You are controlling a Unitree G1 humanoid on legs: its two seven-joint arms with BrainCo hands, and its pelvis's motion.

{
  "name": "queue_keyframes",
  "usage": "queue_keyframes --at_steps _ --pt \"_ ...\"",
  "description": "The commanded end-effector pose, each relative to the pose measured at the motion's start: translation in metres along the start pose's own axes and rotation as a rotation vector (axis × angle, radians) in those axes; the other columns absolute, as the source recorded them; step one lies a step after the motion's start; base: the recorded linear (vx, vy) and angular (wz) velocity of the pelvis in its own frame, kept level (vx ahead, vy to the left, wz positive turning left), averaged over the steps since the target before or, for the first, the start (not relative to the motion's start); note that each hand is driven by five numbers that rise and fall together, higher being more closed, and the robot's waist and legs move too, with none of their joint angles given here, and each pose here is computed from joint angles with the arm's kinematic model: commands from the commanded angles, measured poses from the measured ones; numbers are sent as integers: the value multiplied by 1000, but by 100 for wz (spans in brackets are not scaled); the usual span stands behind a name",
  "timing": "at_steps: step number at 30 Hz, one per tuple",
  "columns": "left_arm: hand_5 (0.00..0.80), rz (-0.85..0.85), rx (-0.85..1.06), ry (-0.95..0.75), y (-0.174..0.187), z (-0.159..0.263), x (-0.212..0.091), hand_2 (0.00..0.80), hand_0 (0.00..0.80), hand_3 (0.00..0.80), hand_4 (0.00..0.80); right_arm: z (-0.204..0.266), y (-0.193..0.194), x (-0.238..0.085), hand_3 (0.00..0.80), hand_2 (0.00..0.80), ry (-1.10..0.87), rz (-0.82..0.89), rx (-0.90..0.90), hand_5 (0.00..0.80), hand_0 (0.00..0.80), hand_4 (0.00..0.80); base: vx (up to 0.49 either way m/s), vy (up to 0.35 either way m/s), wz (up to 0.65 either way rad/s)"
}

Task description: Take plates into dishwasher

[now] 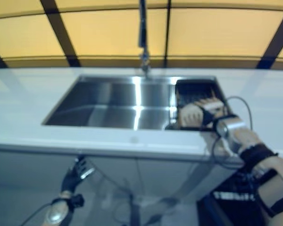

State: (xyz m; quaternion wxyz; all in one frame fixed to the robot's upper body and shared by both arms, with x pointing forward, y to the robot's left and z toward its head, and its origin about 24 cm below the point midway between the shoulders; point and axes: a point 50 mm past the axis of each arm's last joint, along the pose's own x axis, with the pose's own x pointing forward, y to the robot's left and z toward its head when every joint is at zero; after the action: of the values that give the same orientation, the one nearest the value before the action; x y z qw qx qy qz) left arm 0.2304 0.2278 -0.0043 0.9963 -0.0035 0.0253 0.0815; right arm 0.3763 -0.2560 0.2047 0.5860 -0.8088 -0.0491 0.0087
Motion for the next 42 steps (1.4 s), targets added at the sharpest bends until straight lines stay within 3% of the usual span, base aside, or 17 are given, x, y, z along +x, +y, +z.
queue_keyframes --at_steps 1,10,17,30,42 --pt "0 -86 10 -249 -18 50 25 0 0 0 0 -12 -23 3 0 0 -18 -47 -255 0 0 0 -38 -37 2" --pt "0 -87 13 -255 -18 50 24 0 0 0 0 -12 -24 -1 0 0 -95 -105 -511 0 0 0 -7 -5 0" --pt "0 -77 15 -248 -16 48 23 0 0 0 0 -28 -24 -7 0 0 -51 -111 -581 0 0 0 0 0 0" --pt "0 -66 24 -229 -7 46 18 0 0 0 0 -77 -58 -22 0 0 183 -216 -527 0 0 0 5 0 0" --pt "0 -57 28 -212 -6 42 16 0 0 0 0 -73 -75 -24 0 0 150 -263 -510 0 0 0 12 0 0"
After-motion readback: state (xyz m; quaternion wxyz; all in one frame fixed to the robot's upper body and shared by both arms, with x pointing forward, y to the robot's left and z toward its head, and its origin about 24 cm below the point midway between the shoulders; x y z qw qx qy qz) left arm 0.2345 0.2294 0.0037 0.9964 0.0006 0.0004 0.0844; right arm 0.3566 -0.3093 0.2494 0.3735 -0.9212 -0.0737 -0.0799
